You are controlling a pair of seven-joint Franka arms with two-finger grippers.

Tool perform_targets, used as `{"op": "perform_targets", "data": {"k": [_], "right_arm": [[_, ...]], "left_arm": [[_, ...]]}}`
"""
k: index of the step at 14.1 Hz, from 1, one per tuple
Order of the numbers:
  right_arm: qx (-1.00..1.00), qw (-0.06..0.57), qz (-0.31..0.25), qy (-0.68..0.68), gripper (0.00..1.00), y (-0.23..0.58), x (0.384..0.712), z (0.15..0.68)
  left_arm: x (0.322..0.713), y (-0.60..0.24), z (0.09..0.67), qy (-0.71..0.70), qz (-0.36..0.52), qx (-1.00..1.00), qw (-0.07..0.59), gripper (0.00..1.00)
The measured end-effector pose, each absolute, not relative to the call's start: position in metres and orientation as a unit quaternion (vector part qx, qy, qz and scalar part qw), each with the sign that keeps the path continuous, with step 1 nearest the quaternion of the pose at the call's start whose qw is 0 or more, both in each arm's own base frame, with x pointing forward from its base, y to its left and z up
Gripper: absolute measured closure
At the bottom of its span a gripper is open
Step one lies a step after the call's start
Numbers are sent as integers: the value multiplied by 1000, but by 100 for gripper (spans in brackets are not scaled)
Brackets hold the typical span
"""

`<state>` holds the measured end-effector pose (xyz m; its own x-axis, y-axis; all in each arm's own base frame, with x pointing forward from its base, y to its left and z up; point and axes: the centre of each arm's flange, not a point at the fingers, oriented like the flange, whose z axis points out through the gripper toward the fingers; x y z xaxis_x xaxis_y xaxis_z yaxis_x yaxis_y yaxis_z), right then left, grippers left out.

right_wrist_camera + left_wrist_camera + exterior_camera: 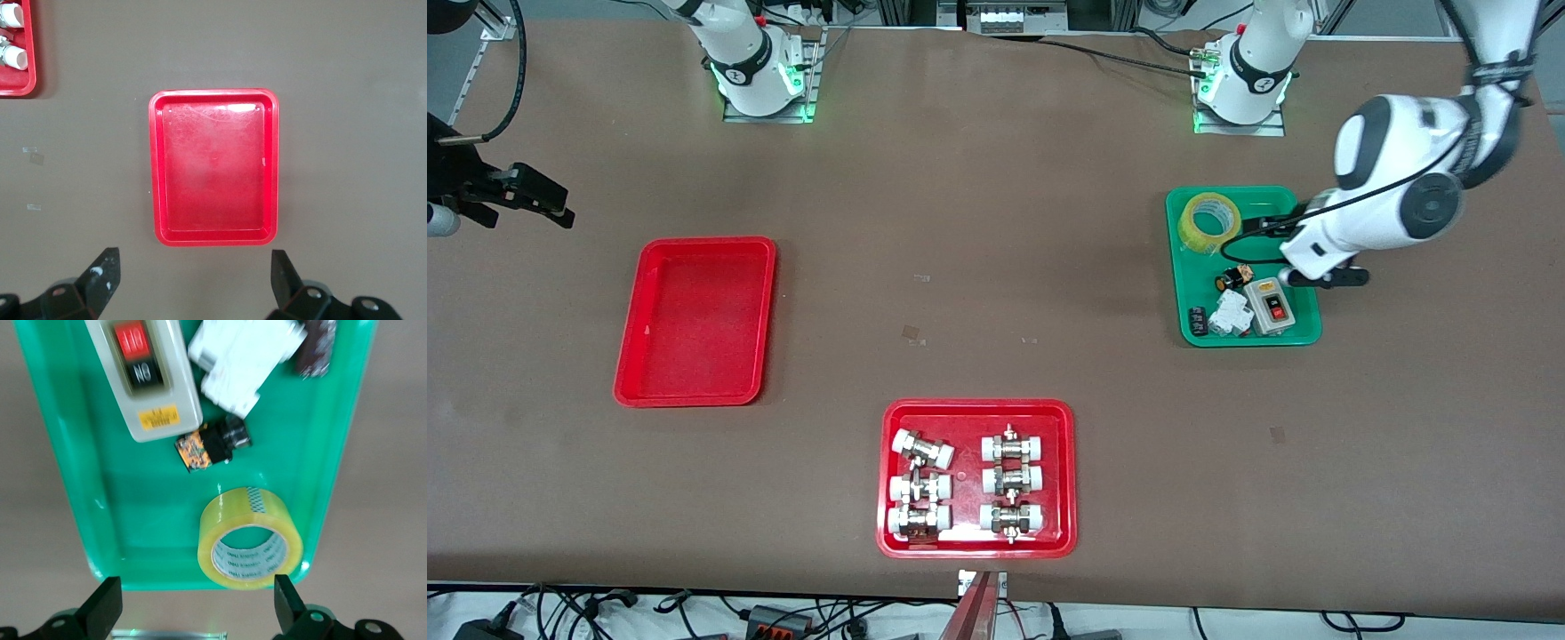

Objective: Left arm passes tape to right arm into tray
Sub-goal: 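Close the left gripper on the rim of the tape roll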

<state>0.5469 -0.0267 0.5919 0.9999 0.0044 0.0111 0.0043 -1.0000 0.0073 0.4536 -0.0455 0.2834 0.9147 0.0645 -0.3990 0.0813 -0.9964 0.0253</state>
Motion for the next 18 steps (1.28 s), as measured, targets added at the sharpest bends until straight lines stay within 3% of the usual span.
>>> {"op": "perform_targets", "data": {"k": [4, 9, 11, 13, 18], "right_arm": [[1000, 4, 5, 2, 0, -27, 547, 592], [1000, 4, 5, 3, 0, -26, 547, 592], [1000, 4, 5, 3, 0, -26, 547, 591], [1000, 4, 4, 3, 0, -26, 547, 591], [1000, 3, 0, 3, 0, -26, 549, 587]], "left_arm": [[413, -39, 233, 65, -215, 974, 35, 0], [390, -36, 194, 80, -207, 974, 37, 0], [387, -36, 188, 80, -211, 974, 36, 6], [387, -36, 188, 80, -211, 974, 36, 22], [388, -38, 189, 79, -210, 974, 37, 75]]}}
